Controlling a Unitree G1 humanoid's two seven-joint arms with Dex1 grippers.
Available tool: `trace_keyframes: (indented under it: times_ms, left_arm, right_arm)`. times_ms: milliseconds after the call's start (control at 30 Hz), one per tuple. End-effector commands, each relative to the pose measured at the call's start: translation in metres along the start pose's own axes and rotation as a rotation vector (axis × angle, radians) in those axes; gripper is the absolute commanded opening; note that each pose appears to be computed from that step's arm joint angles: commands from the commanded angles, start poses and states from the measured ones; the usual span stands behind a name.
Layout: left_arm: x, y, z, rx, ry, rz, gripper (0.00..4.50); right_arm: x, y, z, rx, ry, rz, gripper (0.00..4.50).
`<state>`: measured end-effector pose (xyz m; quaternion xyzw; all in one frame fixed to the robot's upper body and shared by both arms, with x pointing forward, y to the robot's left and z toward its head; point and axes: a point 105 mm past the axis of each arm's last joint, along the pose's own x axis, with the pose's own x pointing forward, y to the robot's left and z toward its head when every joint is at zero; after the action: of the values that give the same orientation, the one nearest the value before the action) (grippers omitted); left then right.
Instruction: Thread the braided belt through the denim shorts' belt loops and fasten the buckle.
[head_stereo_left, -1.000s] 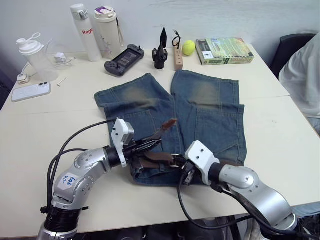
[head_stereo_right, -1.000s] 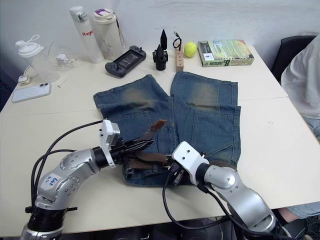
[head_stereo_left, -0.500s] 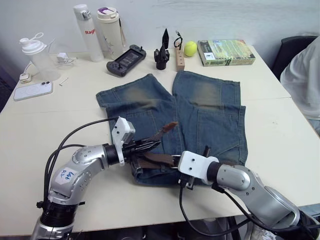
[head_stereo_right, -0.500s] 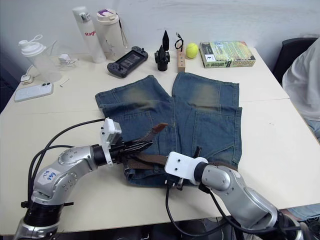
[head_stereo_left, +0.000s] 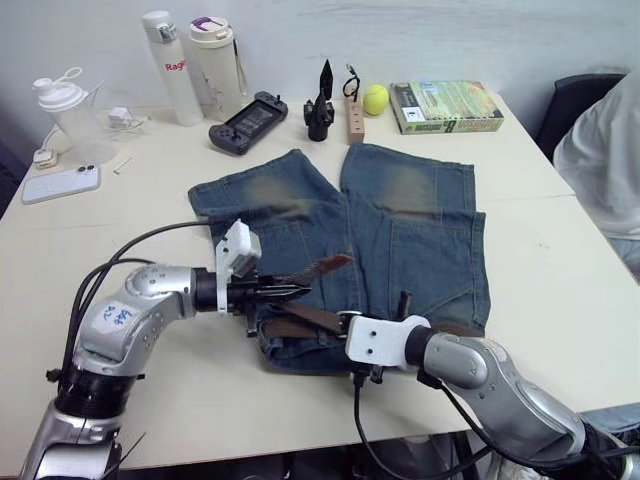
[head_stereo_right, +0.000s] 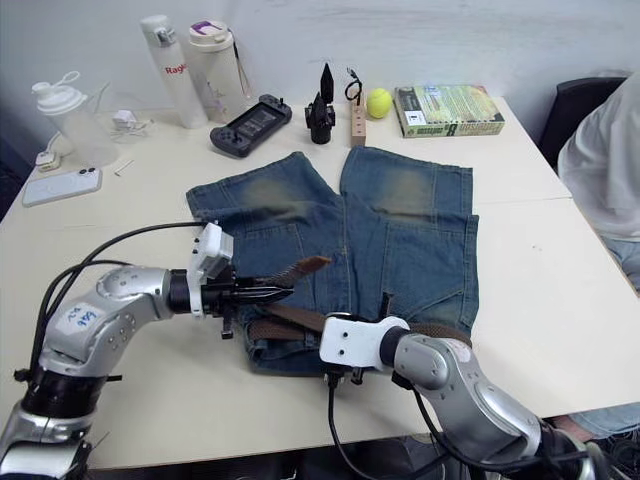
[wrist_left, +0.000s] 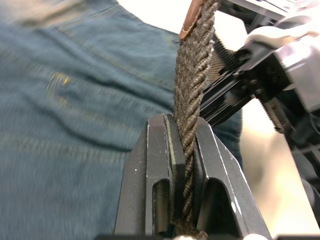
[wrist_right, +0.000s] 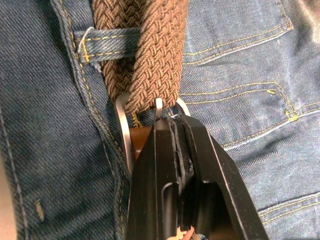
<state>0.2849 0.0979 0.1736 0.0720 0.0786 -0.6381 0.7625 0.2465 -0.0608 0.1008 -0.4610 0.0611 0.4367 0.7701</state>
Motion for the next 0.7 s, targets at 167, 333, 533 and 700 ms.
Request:
trace_keyframes:
  times_ms: [167, 333, 533, 700]
  left_arm:
    - [0.04, 0.019, 0.038, 0.215, -0.028, -0.198, 0.0]
    - [0.104, 0.034, 0.062, 0.275, -0.052, -0.205, 0.0]
    - [0.164, 0.025, 0.069, 0.325, -0.042, -0.245, 0.0]
    - [0.195, -0.001, 0.068, 0.347, -0.029, -0.36, 0.0]
  right_arm:
    - [0.011, 0.05, -0.034, 0.098, 0.136, 0.246, 0.06]
    - [0.01, 0.047, -0.034, 0.062, 0.134, 0.245, 0.06]
    - [0.008, 0.047, -0.035, -0.008, 0.137, 0.249, 0.06]
    - [-0.001, 0.05, -0.042, -0.147, 0.154, 0.25, 0.06]
